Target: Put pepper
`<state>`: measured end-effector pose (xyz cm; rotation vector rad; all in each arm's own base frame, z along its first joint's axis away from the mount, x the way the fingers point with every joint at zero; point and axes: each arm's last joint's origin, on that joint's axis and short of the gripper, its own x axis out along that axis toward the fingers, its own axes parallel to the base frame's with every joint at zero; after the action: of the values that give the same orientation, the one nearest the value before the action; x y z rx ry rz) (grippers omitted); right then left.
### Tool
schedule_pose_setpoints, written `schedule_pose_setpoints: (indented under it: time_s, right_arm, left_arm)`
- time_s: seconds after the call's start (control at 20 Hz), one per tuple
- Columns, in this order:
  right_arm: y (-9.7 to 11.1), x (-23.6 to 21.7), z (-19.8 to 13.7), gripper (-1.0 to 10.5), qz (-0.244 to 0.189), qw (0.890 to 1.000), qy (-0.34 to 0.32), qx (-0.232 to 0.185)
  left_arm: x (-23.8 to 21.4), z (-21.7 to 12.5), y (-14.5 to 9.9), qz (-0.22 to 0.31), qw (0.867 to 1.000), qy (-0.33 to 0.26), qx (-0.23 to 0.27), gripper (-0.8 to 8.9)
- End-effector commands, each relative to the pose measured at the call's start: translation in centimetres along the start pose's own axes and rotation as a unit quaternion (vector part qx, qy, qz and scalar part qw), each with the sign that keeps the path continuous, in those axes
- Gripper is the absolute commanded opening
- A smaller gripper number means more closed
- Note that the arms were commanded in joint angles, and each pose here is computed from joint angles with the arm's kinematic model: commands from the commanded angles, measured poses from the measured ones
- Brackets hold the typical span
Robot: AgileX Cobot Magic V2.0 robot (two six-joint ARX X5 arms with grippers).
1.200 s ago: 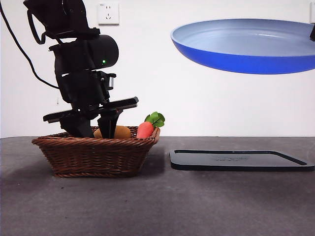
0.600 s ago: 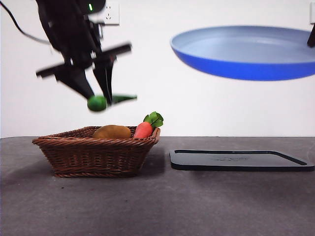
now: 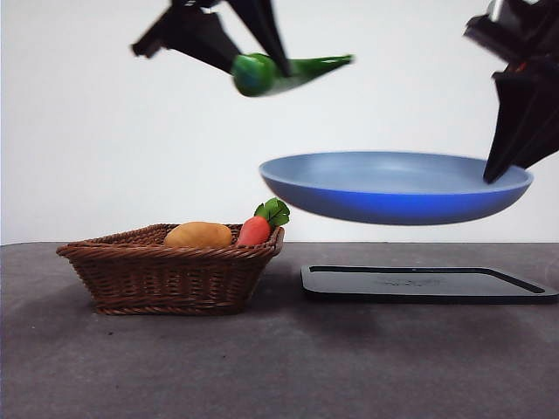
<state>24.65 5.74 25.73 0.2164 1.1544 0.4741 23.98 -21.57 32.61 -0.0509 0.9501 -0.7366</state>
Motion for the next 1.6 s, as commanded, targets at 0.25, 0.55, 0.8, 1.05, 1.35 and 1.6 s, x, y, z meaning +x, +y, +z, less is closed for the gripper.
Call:
schedule_pose_setpoints:
  time_s: [0.25,0.55,0.8,1.05,1.35,1.6]
  right_arm:
    - [0.9,0.2,0.5,0.0,0.011,1.0,-0.001,0.009]
    - [0.8,0.2,0.2,0.0,0.01,1.0,0.011,0.013]
    - [0.8,0.2,0.2,0.0,0.01,1.0,0.011,0.014]
    - [0.8,0.1,0.0,0.0,0.008,1.0,0.02,0.014]
    - [0.1,-0.2,0.7,0.0,0.002,1.0,-0.011,0.023]
    - [-3.4,-0.3,2.8,0.0,-0.02,0.995,-0.055,0.085]
  left_arm:
    - [6.9,-1.5,-1.6,0.017,0.994,0.082,0.069,0.86]
    - [8.8,-2.1,-2.1,0.017,0.992,0.096,0.079,1.78]
    - [8.7,-2.3,-2.4,0.01,0.992,0.1,0.081,2.36]
    - [6.2,-1.9,-2.8,0.003,0.992,0.081,0.095,2.61]
    - [-1.7,-1.5,-4.1,-0.019,0.992,0.005,0.121,2.6]
    - [-9.5,-2.2,-4.8,-0.047,0.985,-0.095,0.136,2.6]
